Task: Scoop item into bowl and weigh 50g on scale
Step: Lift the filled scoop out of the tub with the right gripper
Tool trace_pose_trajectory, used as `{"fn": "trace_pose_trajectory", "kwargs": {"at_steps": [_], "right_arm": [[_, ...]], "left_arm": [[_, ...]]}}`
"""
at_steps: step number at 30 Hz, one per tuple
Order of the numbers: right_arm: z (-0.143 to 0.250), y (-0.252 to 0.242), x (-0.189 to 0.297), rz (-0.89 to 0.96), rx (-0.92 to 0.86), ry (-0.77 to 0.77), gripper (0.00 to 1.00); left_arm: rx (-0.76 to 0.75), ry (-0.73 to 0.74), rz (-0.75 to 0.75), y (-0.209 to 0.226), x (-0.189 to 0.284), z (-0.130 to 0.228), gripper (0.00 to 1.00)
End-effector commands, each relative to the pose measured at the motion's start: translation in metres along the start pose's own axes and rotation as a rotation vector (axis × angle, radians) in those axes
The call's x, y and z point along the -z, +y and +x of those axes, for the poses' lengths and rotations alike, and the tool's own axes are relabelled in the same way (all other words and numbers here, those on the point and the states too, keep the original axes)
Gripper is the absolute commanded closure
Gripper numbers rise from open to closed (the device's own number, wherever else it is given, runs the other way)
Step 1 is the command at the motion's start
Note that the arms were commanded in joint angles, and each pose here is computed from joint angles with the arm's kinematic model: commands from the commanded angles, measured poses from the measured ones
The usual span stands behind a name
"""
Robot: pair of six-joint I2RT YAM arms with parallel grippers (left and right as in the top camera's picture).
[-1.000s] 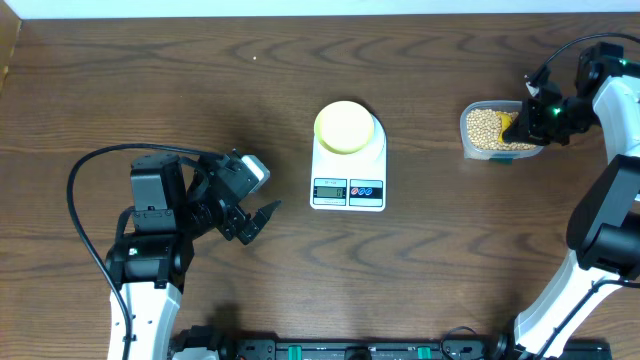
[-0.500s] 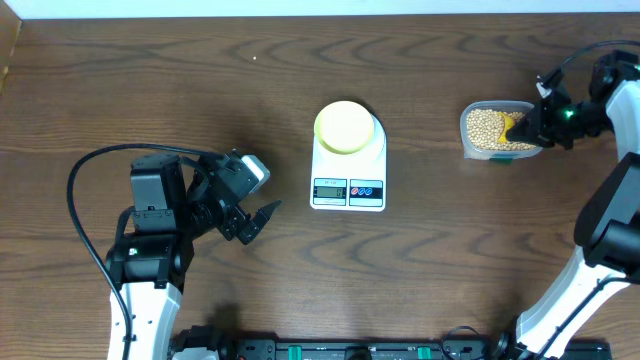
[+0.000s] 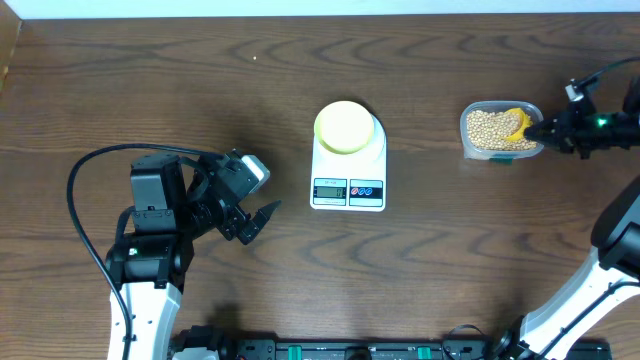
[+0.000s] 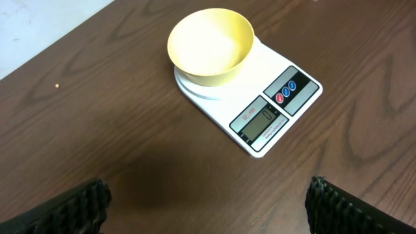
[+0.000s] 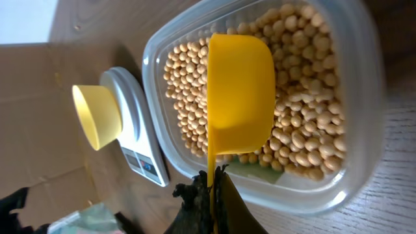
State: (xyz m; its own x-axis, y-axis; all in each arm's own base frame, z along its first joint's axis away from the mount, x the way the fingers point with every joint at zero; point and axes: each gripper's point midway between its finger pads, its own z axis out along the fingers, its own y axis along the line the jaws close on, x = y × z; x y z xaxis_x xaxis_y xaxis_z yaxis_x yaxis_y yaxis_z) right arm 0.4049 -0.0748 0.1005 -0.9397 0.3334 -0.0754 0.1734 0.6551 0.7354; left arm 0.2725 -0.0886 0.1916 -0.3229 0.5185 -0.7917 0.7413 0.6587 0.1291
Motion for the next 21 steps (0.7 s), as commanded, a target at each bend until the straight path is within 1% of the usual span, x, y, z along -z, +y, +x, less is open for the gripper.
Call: {"fn": "trace_pose_trajectory", "kwargs": {"at_steps": [1, 7, 21], "right_arm": [[-0.002, 0.005, 0.010, -0.090, 0.010, -0.036, 0.99], [0.006, 0.000, 0.021, -0.106, -0.001, -0.031, 0.99], [0.003, 0.021, 0.032, -0.251, 0.009, -0.080, 0.99]], "left_arm": [[-0.003, -0.007, 0.013, -0.003, -0.001, -0.001, 0.02], [-0.003, -0.007, 0.013, -0.003, -0.001, -0.001, 0.02], [-0.003, -0.007, 0.013, -0.003, -0.001, -0.001, 0.03]]}}
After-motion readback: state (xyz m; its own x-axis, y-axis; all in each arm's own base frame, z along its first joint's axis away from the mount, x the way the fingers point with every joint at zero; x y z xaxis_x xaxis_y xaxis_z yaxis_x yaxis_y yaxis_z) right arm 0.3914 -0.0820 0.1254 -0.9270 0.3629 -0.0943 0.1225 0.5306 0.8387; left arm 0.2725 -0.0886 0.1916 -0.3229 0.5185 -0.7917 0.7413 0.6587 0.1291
